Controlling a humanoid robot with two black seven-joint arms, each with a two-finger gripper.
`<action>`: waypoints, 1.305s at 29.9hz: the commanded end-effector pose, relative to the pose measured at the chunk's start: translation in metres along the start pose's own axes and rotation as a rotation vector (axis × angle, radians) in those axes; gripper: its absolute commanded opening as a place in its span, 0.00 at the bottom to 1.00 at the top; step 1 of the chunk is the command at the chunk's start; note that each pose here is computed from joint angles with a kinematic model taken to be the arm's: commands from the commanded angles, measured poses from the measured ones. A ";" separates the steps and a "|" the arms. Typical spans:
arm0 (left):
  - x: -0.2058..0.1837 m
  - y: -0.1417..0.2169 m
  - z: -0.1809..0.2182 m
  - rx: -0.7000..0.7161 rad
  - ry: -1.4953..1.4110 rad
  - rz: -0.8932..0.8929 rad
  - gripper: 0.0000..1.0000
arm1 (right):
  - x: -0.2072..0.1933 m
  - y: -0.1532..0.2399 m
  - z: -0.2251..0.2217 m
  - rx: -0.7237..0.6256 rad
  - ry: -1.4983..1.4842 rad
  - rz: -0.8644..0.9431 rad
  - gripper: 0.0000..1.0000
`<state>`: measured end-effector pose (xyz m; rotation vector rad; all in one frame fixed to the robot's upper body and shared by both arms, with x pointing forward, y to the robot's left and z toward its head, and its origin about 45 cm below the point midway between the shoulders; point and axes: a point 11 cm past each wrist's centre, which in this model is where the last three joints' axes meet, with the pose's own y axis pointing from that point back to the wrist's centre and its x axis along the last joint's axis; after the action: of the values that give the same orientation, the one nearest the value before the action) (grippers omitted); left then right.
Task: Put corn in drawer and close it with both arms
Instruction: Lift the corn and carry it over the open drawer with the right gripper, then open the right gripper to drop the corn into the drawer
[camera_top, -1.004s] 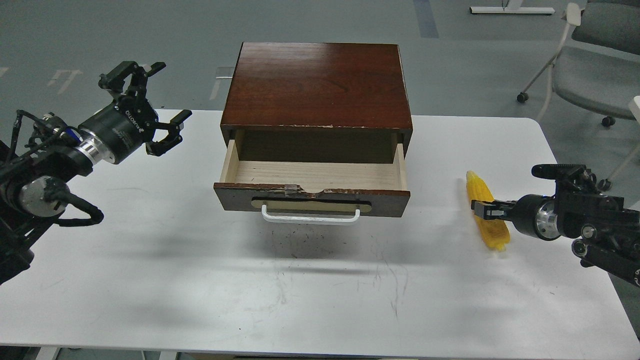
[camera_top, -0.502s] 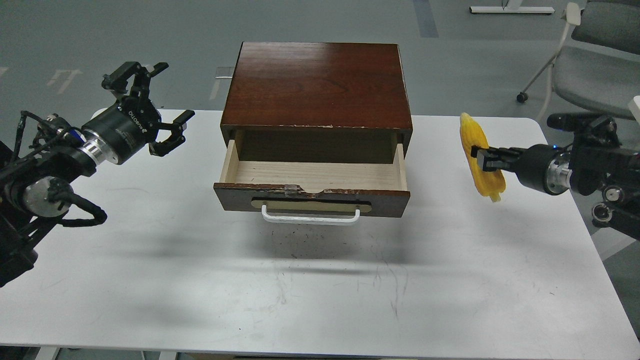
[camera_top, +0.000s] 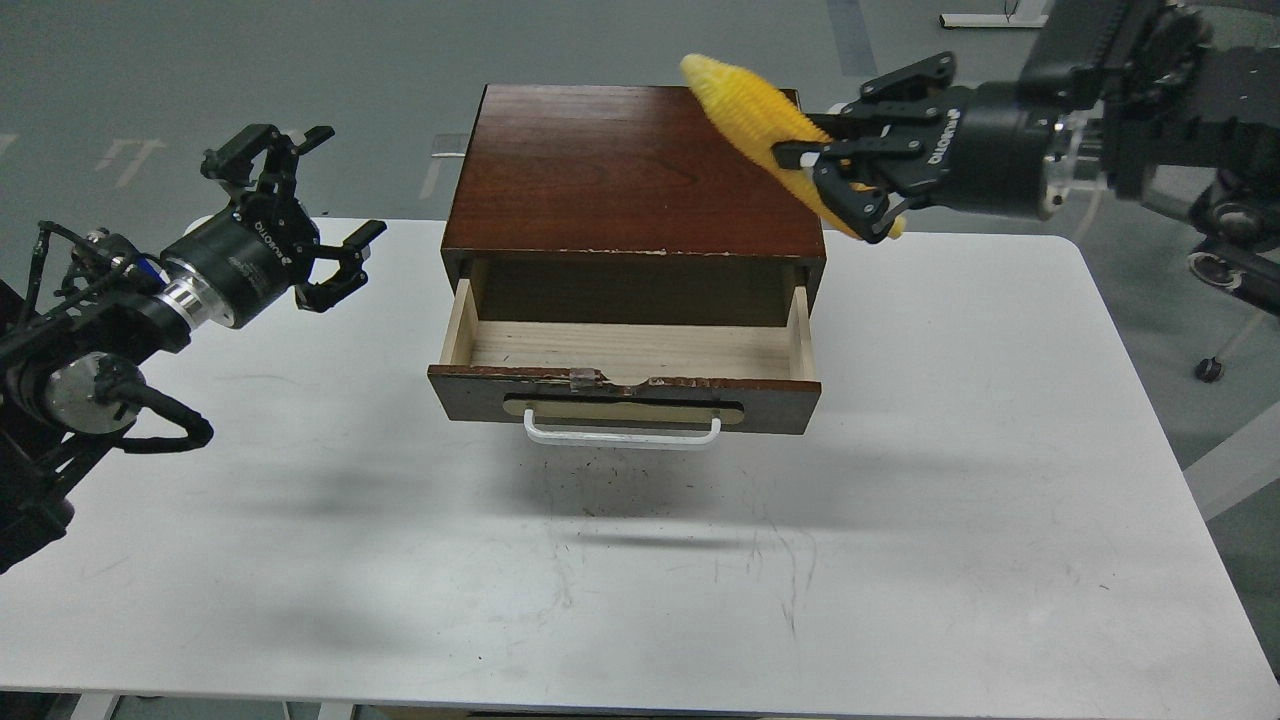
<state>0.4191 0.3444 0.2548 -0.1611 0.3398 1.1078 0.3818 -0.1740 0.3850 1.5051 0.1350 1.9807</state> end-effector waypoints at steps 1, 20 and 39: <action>0.000 0.000 0.001 -0.002 0.000 0.002 1.00 | 0.007 -0.028 -0.021 0.103 0.153 -0.036 0.00; 0.006 0.003 0.004 -0.018 -0.005 0.017 1.00 | -0.018 -0.093 -0.037 0.187 0.206 -0.140 0.00; 0.006 0.002 -0.002 -0.001 -0.005 0.027 1.00 | -0.033 -0.093 -0.025 0.149 0.192 -0.093 0.98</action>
<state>0.4193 0.3501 0.2524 -0.1576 0.3361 1.1310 0.4038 -0.1116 0.3087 1.3660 0.4348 2.0748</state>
